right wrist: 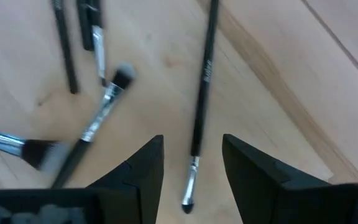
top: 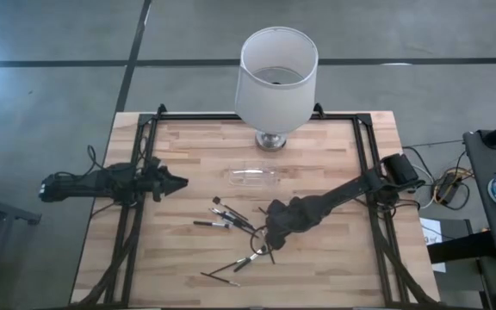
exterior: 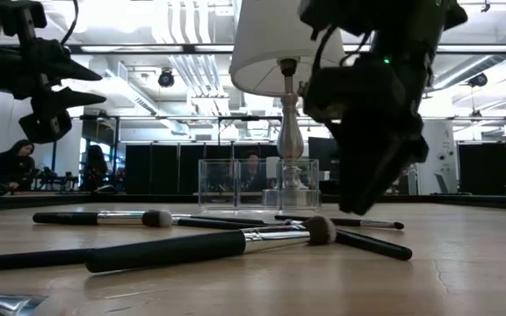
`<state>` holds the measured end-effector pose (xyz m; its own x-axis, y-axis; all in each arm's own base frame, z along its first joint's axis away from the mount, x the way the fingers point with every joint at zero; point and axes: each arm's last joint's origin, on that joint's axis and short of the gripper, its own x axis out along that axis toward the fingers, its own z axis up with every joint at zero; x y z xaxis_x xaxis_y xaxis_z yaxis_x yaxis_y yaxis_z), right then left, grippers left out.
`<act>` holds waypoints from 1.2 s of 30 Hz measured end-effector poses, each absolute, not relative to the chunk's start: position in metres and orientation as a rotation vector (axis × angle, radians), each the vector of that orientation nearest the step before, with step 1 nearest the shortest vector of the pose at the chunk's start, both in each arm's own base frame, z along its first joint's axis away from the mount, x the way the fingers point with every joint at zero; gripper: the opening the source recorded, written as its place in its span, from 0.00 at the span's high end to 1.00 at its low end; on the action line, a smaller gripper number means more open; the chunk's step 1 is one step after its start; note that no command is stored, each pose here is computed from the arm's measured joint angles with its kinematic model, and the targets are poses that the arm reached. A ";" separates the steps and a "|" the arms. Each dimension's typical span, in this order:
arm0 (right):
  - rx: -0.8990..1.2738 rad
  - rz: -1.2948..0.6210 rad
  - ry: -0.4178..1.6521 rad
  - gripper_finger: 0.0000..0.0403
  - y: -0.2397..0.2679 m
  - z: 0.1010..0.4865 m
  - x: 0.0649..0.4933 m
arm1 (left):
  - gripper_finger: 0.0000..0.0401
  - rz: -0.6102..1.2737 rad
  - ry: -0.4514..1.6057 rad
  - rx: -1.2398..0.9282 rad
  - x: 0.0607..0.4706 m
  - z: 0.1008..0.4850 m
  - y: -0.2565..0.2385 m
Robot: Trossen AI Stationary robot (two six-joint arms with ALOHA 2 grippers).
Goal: Put items in baskets/containers
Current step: Put the eyeshadow brush into the transparent organizer
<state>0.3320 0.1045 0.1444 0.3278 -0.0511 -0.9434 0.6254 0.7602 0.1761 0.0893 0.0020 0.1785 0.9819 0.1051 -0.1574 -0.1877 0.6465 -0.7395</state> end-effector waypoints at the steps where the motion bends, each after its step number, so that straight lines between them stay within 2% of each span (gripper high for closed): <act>1: 0.584 -0.475 1.164 0.61 0.104 0.143 0.331 | 0.67 0.172 0.086 -0.850 0.089 0.180 0.002; 7: 0.596 -0.455 1.124 0.62 0.103 0.133 0.329 | 0.67 0.155 0.040 -0.828 0.091 0.185 0.002; 13: 0.562 -0.469 1.118 0.64 0.100 0.124 0.321 | 0.68 0.133 0.180 -0.736 0.102 0.177 0.000; 19: 0.490 -0.431 1.136 0.68 0.099 0.121 0.319 | 0.69 0.110 0.277 -0.511 0.119 0.186 -0.001; 26: 0.509 -0.457 1.140 0.74 0.098 0.114 0.313 | 0.69 0.079 0.384 -0.227 0.148 0.210 -0.002; 32: 0.484 -0.443 1.127 0.80 0.104 0.109 0.308 | 0.69 0.027 0.548 -0.007 0.185 0.211 -0.003; 36: 0.439 -0.434 1.118 0.80 0.109 0.107 0.304 | 0.69 -0.011 0.574 0.118 0.218 0.222 -0.005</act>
<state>0.3039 0.1094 0.1073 0.3731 -0.1113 -0.9211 0.5388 0.8342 0.1175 0.2180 -0.0048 0.2216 0.8400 0.0229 -0.5421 0.0432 0.9931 0.1088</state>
